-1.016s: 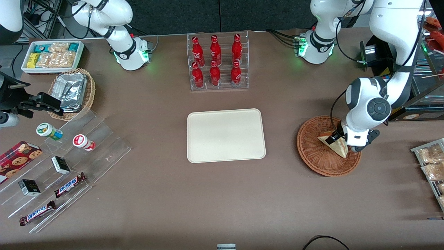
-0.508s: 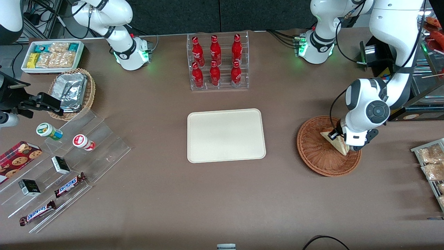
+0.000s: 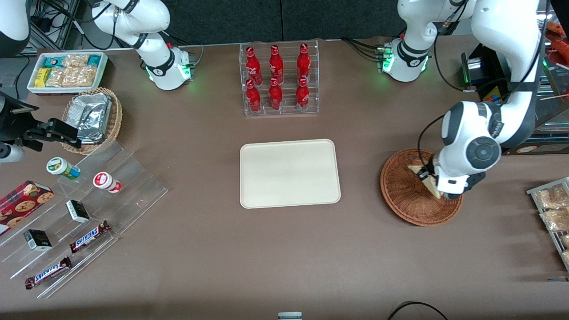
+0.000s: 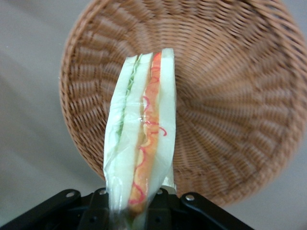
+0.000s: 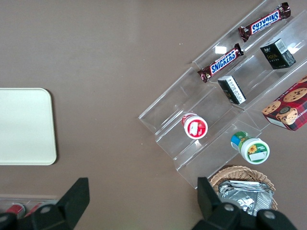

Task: Place sandwich from basket to tray
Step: 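Lift the sandwich and carry it with the left gripper over the white tray, then lower the sandwich upright onto the white tray and open the left gripper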

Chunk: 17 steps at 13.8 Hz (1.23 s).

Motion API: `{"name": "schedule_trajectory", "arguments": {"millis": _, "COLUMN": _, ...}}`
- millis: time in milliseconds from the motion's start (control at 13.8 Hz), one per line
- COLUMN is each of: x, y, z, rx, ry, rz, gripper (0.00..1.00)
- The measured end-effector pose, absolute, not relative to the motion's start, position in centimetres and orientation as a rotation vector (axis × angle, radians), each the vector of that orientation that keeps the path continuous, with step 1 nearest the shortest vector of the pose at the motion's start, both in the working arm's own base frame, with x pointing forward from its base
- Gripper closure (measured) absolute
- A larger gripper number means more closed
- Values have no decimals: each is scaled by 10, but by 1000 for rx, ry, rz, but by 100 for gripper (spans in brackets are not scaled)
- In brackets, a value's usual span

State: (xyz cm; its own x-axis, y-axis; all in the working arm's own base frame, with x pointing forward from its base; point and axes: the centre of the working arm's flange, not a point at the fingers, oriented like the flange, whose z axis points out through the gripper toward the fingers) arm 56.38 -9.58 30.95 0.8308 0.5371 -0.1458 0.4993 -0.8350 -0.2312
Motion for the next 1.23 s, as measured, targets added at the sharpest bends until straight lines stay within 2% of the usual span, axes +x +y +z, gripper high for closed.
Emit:
{"name": "schedule_trajectory", "arguments": {"millis": 290, "x": 552, "y": -199, "z": 331, "rx": -2883, "ry": -638, "rz": 233, "gripper": 82}}
{"name": "schedule_trajectory", "arguments": {"millis": 653, "x": 513, "y": -342, "z": 358, "rx": -3006, "ry": -448, "rz": 163, "gripper": 82}}
{"name": "schedule_trajectory", "arguments": {"millis": 1234, "x": 480, "y": -462, "z": 307, "rx": -3143, "ry": -203, "rz": 49, "gripper": 82}}
